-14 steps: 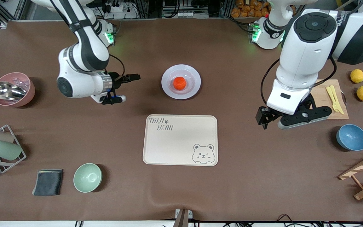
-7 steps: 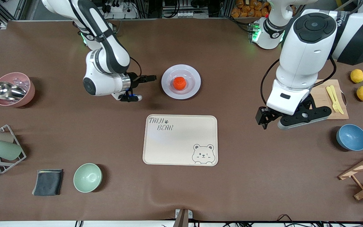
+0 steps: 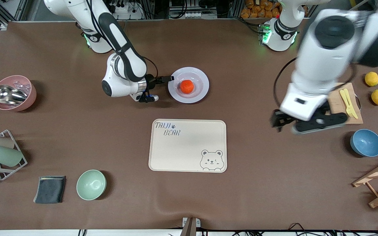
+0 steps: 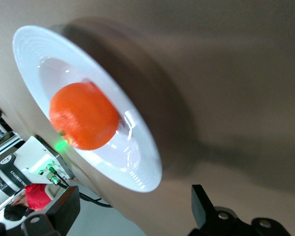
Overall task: Place orange and plate with both arms
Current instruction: 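Grasp the plate rim with the right gripper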
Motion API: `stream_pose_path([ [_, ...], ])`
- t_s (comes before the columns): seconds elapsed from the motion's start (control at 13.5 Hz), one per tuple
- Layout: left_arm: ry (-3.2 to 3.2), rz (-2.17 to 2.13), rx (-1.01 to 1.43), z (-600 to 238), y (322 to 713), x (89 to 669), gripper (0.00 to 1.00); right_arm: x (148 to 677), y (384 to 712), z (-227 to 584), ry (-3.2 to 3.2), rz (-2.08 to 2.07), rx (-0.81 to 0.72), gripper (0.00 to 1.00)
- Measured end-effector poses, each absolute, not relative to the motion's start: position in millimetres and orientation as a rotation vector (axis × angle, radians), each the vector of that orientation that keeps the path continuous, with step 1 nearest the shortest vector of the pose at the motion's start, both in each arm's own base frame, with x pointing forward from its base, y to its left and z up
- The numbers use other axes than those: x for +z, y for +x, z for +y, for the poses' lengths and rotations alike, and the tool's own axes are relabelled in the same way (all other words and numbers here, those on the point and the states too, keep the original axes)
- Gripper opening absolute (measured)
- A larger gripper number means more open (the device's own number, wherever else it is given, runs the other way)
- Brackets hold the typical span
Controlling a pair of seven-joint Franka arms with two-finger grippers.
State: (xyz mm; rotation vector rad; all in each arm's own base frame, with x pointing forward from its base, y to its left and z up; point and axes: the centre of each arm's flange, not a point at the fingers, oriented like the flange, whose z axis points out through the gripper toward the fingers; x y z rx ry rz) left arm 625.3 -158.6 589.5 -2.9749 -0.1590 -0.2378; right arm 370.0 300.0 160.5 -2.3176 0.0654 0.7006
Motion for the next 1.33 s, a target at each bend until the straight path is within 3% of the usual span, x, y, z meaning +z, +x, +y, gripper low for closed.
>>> stream_pose_path([
  [0.22,-3.014,-0.176,-0.199,-21,618,633,1.00,129,360,299,-2.251,0.082,0.671,1.00],
  [1.04,-3.099,-0.180,0.056,-50,601,601,1.00,126,341,328,-2.177,0.148,0.659,1.00],
  [1.33,-3.099,-0.178,0.058,-51,600,600,1.00,126,326,345,-2.172,0.141,0.665,0.55],
])
